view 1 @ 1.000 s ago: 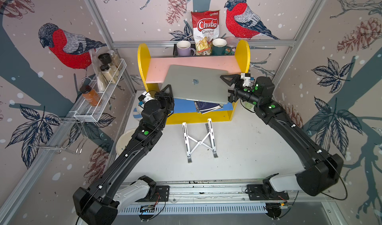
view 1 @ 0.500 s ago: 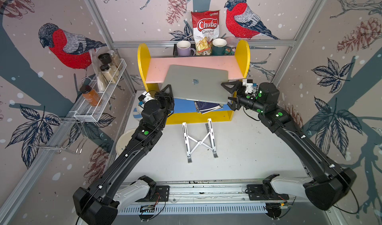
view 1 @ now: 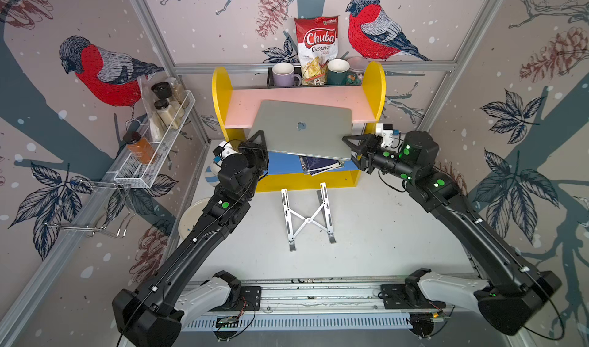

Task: Close the laptop lid and set it aside
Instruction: Place the laptop on the shelf.

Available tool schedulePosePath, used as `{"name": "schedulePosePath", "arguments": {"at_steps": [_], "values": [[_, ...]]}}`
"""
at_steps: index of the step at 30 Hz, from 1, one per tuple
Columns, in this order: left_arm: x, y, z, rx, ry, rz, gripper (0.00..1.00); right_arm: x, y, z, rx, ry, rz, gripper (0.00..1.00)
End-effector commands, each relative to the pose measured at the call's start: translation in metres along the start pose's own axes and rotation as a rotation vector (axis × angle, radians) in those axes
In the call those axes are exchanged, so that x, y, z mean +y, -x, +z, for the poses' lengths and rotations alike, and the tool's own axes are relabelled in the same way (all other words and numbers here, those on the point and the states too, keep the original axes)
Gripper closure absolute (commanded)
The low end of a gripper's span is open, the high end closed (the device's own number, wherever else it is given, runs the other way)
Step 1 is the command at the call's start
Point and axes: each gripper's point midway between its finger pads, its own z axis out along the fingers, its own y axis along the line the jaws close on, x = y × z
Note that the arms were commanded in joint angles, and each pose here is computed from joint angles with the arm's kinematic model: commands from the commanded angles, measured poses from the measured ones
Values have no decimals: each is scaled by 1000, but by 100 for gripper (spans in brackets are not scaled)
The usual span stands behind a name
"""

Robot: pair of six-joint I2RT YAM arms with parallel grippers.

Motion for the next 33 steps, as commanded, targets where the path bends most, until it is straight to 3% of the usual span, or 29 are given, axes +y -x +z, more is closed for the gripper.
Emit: {"name": "schedulePosePath", "arguments": {"at_steps": [1,10,17,33], "values": [[-39,0,-5,9,-141,-76,100,3,2,-3,-15,9,-29,63],[-38,-1,-4,15,-136,-74,100,8,8,2,-15,23,-28,88],[-37,-3,-3,27,-134,-73,100,13,26,3,-36,30,-27,100],[-40,-15,13,67,-140,-72,100,1,83,19,-74,57,64,100]]}}
